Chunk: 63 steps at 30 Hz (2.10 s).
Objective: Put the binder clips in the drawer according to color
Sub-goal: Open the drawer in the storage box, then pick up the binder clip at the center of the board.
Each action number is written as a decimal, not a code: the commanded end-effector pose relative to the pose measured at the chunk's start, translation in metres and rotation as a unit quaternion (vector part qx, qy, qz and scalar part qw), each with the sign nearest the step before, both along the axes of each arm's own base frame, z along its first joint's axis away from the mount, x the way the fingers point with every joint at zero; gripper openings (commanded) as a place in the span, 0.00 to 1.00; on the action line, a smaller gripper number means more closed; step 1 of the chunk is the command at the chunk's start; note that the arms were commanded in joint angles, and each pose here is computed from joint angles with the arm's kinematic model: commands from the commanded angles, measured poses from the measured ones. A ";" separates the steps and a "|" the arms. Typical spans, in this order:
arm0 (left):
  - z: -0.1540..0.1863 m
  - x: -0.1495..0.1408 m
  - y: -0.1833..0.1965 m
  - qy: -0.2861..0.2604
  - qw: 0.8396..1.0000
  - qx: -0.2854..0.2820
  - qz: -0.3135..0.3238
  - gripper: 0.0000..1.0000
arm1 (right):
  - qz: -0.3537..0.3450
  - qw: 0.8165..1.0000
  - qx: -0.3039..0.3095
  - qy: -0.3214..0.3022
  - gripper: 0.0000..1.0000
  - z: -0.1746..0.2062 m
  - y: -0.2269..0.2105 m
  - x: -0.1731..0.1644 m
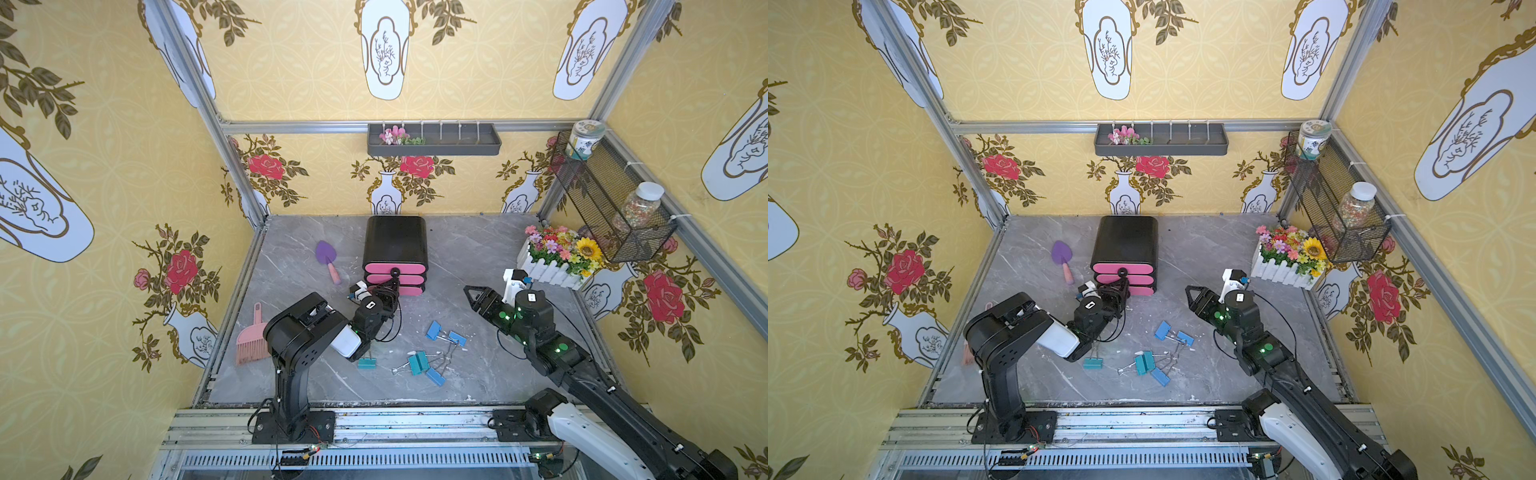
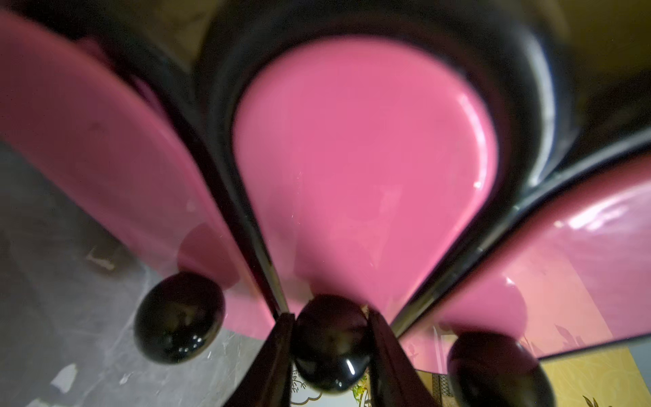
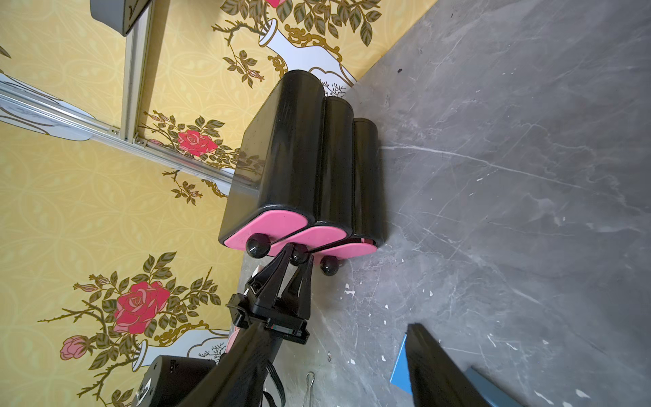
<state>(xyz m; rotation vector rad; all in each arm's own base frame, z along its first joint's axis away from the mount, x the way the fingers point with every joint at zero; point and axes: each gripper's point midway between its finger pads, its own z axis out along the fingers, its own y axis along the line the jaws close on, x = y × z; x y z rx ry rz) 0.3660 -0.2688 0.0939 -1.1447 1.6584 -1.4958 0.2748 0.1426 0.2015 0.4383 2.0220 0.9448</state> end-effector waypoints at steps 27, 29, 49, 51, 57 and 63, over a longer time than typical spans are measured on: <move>-0.004 -0.081 0.003 0.025 1.000 -0.009 -0.006 0.24 | 0.003 1.000 0.010 -0.001 0.66 -0.008 0.003 0.002; -0.006 -0.086 0.003 0.028 1.000 -0.011 -0.005 0.24 | 0.003 1.000 0.011 0.000 0.66 -0.008 0.003 0.002; -0.018 -0.094 0.007 0.046 0.999 -0.013 -0.003 0.52 | 0.005 1.000 0.003 0.004 0.68 -0.011 0.003 0.003; -0.018 -0.094 0.007 0.045 0.999 -0.013 -0.004 0.55 | 0.006 1.000 0.001 0.007 0.69 -0.012 0.004 0.002; -0.007 -0.102 0.003 0.031 0.999 -0.010 -0.017 0.60 | 0.004 0.999 -0.023 0.035 0.72 -0.021 0.001 -0.001; -0.011 -0.128 0.005 0.043 0.999 -0.020 -0.026 0.62 | 0.003 0.995 -0.065 0.079 0.73 -0.038 -0.004 -0.012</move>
